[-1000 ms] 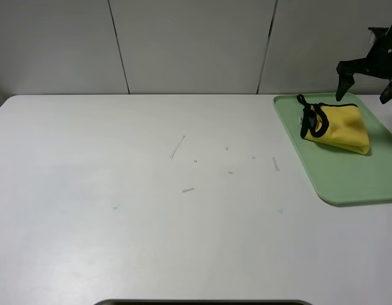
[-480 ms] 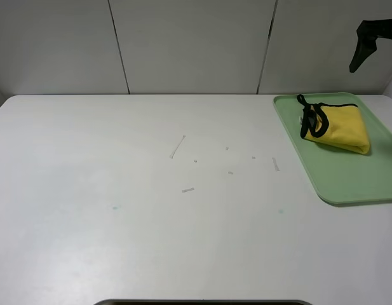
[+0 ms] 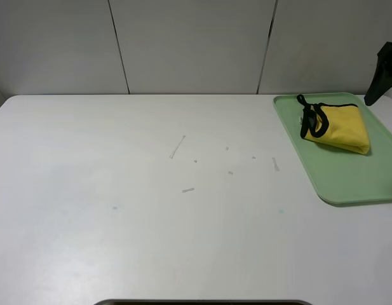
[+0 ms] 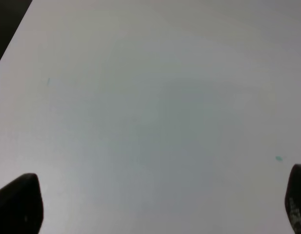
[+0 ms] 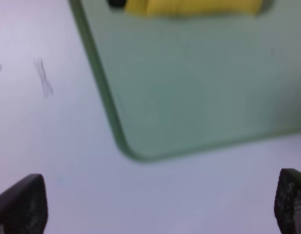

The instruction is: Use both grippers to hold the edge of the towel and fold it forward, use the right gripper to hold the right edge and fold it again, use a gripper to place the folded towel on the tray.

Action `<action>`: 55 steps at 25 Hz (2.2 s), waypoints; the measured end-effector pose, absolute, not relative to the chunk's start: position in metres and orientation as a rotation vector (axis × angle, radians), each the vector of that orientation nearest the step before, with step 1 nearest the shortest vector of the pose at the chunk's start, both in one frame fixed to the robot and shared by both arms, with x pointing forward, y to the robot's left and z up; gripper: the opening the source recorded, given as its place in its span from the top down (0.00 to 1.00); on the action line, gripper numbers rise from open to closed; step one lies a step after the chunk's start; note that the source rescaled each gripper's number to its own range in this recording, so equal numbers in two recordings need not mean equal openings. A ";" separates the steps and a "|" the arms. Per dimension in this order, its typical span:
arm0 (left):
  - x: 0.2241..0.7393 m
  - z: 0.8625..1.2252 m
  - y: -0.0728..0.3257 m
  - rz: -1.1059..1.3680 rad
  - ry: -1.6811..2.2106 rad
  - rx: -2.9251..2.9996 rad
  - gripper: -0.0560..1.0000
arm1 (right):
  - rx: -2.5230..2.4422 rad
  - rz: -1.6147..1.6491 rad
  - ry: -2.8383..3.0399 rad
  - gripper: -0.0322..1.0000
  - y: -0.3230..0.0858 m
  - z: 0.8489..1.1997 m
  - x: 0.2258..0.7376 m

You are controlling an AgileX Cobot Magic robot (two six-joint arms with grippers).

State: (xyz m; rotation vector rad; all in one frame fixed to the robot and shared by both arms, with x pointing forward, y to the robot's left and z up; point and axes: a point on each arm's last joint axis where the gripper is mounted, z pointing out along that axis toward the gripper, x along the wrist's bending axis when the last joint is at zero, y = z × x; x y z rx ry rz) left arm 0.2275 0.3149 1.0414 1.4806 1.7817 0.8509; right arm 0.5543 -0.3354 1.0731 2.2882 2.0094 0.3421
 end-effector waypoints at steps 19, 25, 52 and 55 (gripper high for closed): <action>0.228 1.041 0.315 0.851 1.782 1.481 0.00 | 2.110 0.576 1.861 0.00 -0.303 1.089 0.348; 0.228 1.041 0.315 0.851 1.782 1.481 0.00 | 1.900 0.776 1.686 0.00 -0.296 1.089 0.296; 0.228 1.041 0.315 0.851 1.782 1.481 0.00 | 1.539 1.006 1.519 0.00 -0.293 1.053 0.236; 0.228 1.041 0.315 0.851 1.782 1.481 0.00 | 1.539 1.006 1.519 0.00 -0.293 1.053 0.236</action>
